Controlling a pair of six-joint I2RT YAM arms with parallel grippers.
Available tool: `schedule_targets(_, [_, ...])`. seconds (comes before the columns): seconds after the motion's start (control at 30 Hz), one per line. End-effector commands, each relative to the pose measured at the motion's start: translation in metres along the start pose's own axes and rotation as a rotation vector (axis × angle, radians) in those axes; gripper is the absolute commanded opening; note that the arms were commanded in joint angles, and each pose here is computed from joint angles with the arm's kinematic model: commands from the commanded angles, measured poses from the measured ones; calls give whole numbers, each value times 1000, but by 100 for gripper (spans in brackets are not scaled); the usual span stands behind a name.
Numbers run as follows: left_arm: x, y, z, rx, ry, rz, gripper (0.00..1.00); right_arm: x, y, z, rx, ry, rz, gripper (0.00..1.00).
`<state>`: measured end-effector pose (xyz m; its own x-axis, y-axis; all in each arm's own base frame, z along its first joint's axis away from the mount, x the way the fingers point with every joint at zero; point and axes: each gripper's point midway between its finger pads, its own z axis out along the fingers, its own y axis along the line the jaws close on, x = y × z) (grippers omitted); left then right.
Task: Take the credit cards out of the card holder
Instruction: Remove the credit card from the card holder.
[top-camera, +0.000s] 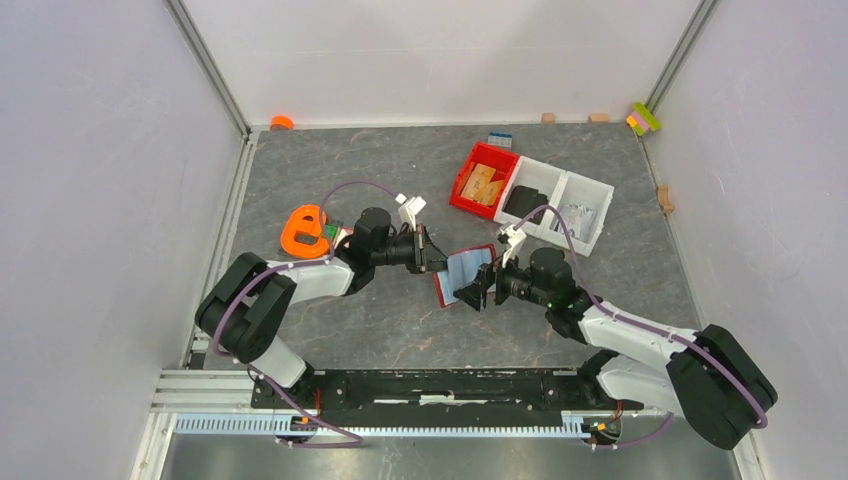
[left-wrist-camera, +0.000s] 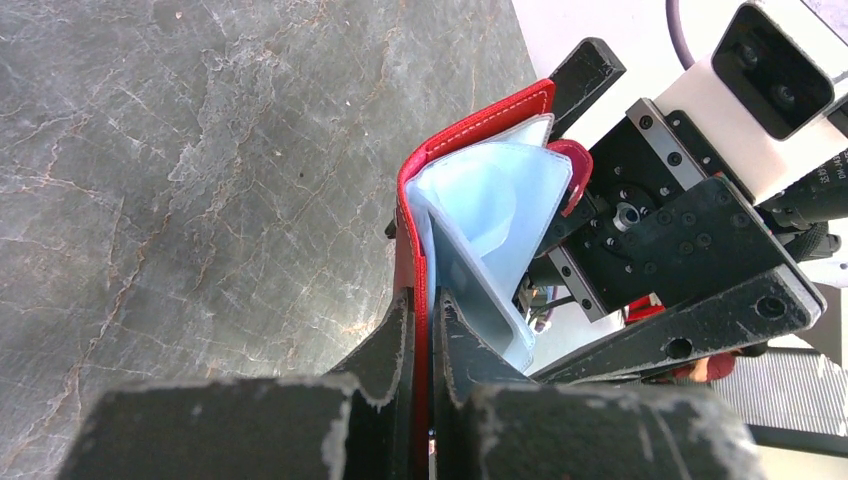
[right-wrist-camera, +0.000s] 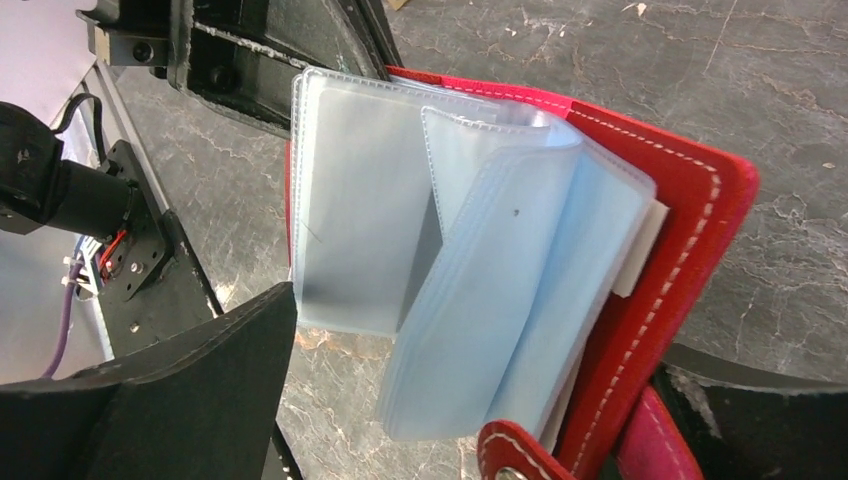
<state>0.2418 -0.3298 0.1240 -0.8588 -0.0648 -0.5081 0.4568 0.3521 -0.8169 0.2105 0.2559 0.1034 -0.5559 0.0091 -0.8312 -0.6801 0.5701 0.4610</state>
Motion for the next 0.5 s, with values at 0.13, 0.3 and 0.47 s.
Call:
schedule_targets(0.13, [-6,-16,-2,55,-20,23,2,-22,17,8,-35,-43,-82,98])
schedule_targets(0.3, [-6,-17,-3,58,-21,26,2,-20,14,10,-7,-32,-91,96])
schedule_targets(0.47, [-6,-17,-3,57,-20,28,2,-22,11,9,16,-33,-95,81])
